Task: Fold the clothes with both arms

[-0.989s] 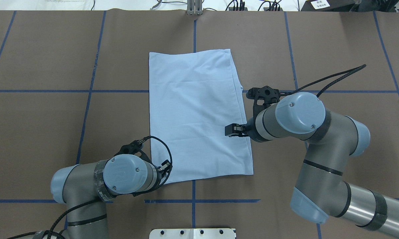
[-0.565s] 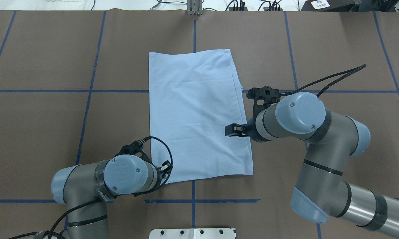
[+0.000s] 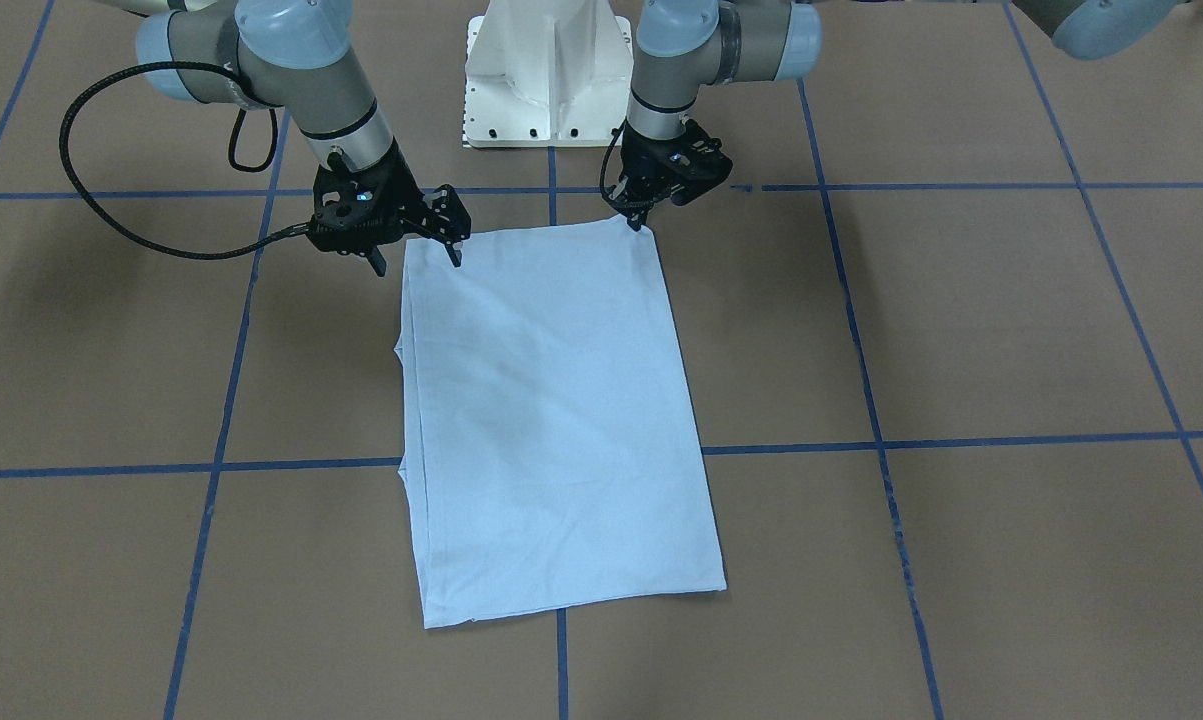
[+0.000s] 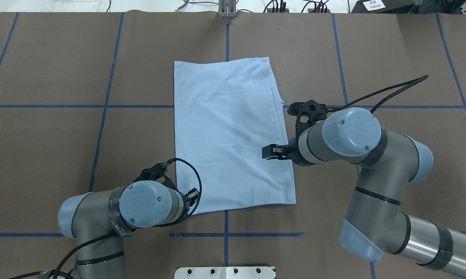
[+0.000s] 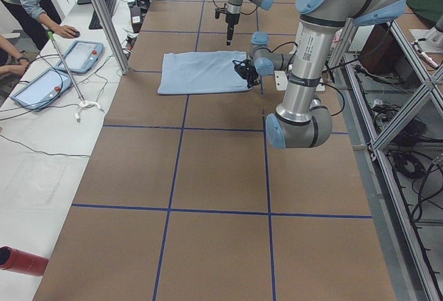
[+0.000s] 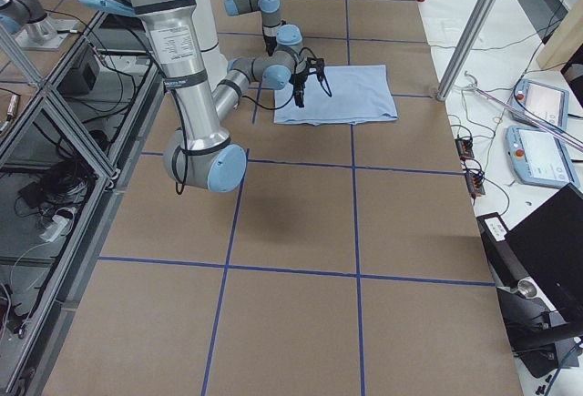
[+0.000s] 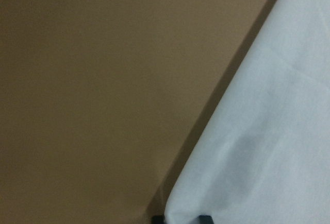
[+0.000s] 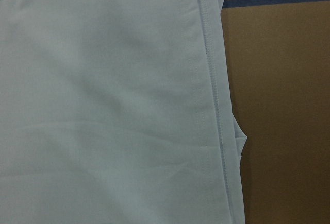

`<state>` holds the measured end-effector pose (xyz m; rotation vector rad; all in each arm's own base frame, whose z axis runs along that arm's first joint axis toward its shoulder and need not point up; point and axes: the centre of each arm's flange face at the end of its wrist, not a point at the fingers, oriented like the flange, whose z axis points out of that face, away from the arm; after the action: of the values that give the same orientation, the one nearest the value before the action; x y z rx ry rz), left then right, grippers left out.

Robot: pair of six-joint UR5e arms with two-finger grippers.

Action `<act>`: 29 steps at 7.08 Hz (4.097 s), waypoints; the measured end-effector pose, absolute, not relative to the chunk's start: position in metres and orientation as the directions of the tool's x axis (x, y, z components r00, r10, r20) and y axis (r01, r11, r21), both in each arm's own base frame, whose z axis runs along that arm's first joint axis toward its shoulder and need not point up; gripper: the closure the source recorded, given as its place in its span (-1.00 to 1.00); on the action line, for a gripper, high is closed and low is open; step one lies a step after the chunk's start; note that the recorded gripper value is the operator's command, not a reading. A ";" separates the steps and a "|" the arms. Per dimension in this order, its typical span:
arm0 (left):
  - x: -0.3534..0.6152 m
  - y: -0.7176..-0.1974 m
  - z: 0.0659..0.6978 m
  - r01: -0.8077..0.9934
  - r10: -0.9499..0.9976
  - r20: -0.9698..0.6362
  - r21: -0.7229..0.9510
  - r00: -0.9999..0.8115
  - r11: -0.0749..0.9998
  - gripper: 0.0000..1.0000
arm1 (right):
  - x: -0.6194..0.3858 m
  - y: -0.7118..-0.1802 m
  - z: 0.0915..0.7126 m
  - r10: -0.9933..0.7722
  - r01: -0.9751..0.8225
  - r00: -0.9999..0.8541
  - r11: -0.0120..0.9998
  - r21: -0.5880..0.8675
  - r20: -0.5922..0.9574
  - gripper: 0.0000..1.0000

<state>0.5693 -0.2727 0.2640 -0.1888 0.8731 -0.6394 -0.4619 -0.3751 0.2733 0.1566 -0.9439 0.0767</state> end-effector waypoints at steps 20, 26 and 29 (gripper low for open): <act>0.560 -0.263 0.242 0.408 -0.569 -0.687 -0.408 0.451 0.817 1.00 | -0.543 -0.293 0.317 0.403 -0.356 0.621 0.909 -0.216 0.672 0.54; 0.559 -0.263 0.241 0.407 -0.568 -0.689 -0.409 0.449 0.817 1.00 | -0.544 -0.297 0.301 0.394 -0.347 0.604 0.912 -0.217 0.693 1.00; 0.545 -0.242 0.229 0.387 -0.556 -0.686 -0.407 0.468 0.827 1.00 | -0.523 -0.293 0.278 0.391 -0.337 0.562 0.913 -0.229 0.729 1.00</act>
<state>0.5454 -0.2421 0.2287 -0.2047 0.9154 -0.5835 -0.5232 -0.2928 0.2777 -0.0658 -0.8749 0.4290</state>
